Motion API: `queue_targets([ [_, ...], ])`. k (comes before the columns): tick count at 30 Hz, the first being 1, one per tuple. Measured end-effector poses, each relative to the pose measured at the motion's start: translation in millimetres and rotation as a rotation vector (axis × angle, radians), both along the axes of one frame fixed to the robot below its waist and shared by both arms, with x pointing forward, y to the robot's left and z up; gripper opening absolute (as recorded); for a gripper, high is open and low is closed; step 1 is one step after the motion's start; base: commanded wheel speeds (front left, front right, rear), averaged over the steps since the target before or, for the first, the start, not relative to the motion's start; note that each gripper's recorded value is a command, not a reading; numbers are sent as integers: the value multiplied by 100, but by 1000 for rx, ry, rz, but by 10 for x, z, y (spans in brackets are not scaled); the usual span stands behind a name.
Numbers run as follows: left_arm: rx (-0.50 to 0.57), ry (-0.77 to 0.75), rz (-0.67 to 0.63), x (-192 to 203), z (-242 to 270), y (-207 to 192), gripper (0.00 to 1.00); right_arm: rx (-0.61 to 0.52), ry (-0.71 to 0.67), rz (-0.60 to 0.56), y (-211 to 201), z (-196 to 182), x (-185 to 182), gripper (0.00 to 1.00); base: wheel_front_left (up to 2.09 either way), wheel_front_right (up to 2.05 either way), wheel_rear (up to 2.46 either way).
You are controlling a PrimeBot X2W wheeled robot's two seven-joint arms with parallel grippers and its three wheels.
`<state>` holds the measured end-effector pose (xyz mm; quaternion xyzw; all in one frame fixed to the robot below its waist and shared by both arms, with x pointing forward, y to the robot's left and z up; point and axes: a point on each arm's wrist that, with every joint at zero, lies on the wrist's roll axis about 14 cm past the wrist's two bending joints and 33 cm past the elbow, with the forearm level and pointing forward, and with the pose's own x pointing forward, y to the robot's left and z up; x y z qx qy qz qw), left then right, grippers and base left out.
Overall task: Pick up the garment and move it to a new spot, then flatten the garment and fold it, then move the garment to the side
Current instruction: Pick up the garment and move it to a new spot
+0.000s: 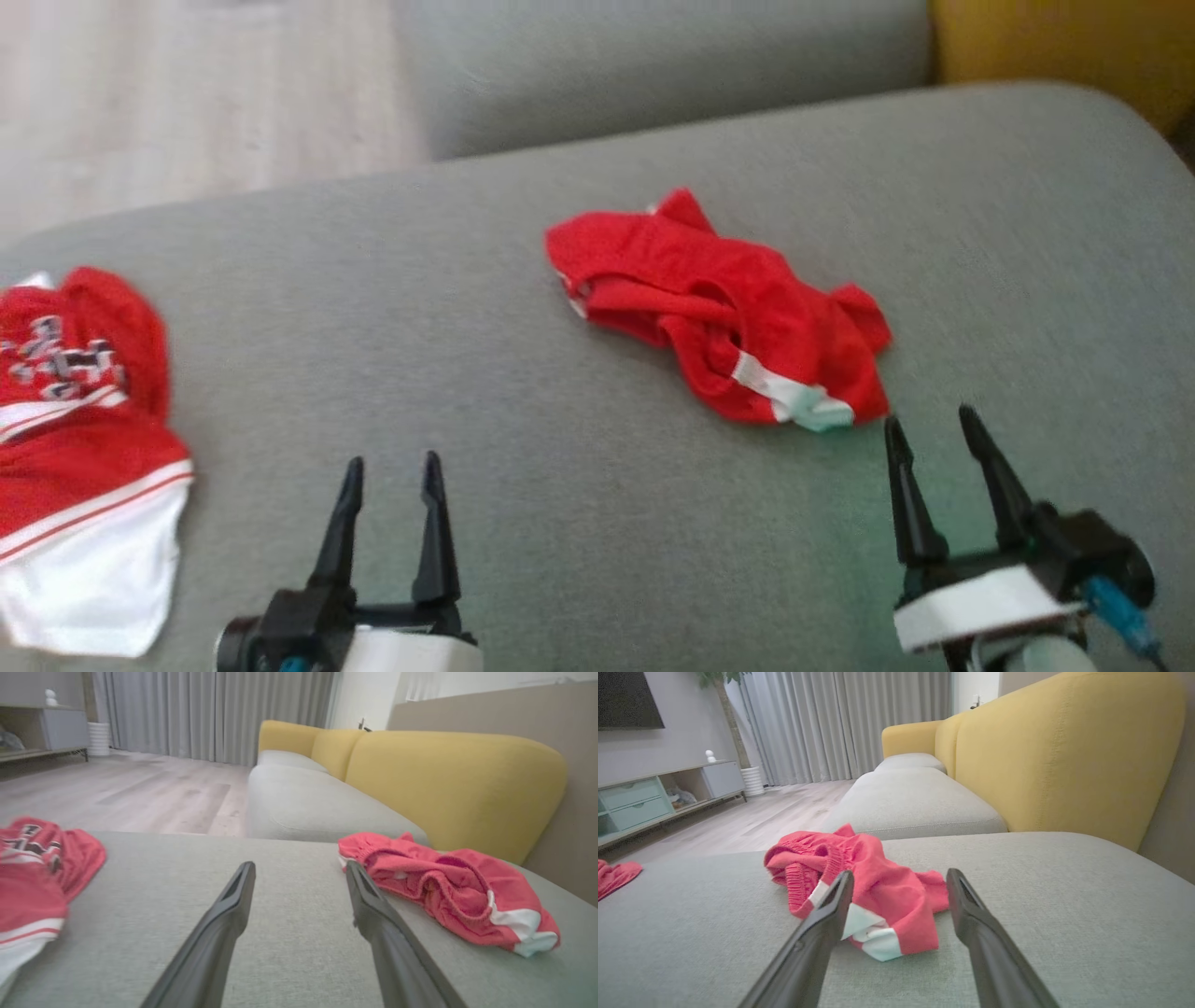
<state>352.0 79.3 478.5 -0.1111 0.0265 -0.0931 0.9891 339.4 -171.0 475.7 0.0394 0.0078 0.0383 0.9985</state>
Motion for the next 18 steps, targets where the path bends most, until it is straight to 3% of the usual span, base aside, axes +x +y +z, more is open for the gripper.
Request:
queue_targets([
  [7, 24, -111, 81, -239, 316, 243, 100, -19, -20, 41, 116, 46, -149, 100, 0, 0, 0],
  [18, 72, -143, 94, -508, 337, 328, 100, -32, -37, 38, 87, 73, -330, 100, 0, 0, 0],
])
